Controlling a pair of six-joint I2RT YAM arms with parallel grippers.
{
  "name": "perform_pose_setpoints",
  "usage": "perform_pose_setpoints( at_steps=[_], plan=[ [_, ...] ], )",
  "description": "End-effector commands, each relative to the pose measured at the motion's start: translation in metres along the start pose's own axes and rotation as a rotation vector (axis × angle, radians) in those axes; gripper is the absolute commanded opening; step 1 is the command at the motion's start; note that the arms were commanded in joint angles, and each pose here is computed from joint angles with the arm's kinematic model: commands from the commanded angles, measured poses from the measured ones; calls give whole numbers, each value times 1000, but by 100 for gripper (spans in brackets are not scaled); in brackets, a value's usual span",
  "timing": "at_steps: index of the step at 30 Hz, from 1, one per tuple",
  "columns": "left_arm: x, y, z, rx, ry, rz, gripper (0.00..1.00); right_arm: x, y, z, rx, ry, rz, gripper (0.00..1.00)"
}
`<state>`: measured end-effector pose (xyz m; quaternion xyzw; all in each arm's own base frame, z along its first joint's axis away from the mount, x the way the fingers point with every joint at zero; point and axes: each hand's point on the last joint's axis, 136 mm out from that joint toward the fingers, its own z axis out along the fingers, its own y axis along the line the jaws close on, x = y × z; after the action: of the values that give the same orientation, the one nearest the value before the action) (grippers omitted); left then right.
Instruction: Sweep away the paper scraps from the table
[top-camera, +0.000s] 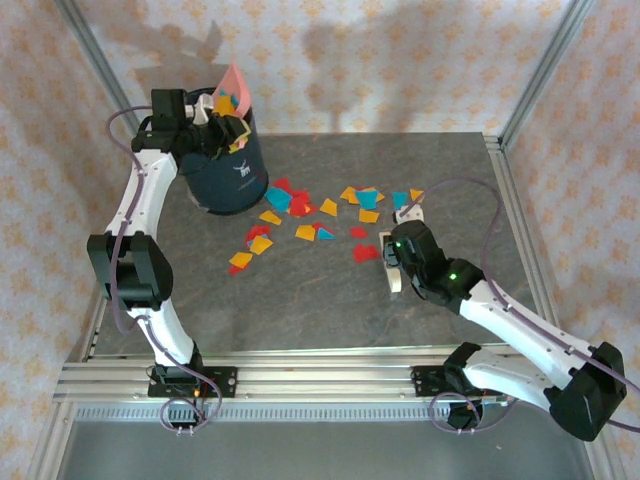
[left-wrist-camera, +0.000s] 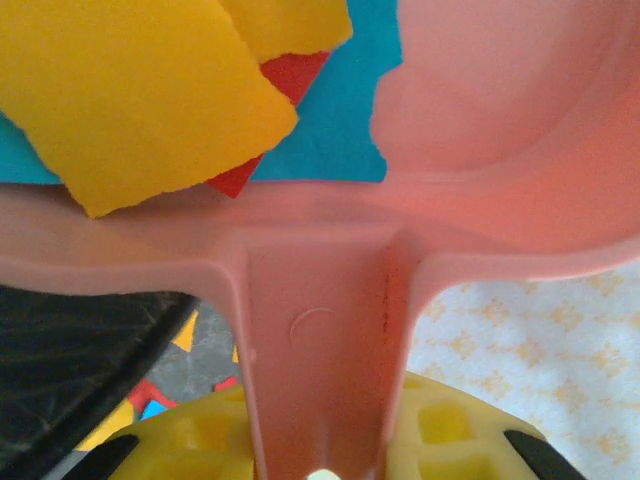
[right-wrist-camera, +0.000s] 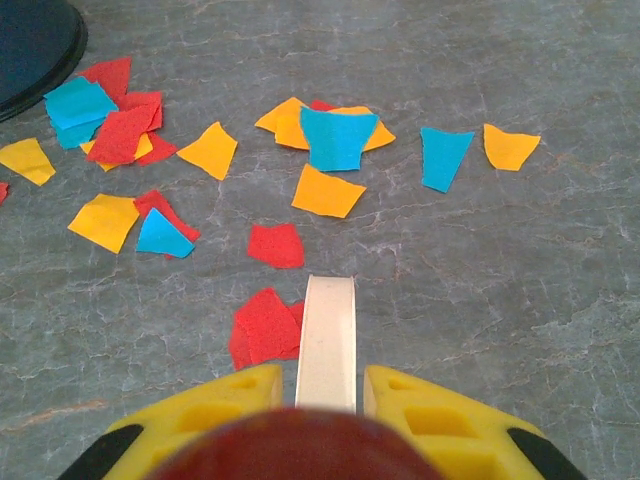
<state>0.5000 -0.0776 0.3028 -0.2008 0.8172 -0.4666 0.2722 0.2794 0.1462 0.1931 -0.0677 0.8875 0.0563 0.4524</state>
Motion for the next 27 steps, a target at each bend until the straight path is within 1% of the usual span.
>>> perform_pose_setpoints(
  at_steps=[1,7,17,27],
  plan=[
    [-9,-42,-24,132,-62,43,0,-9,2,-1,-6,-23,30,0],
    [-13,-44,-26,201,-69,-7,0,-7,4,3,-10,-13,32,0],
    [-14,-62,-30,338,-59,-63,0,-4,4,5,-8,-2,32,0],
    [-15,-88,-46,534,-73,-152,0,-1,4,6,-12,3,37,0]
  ],
)
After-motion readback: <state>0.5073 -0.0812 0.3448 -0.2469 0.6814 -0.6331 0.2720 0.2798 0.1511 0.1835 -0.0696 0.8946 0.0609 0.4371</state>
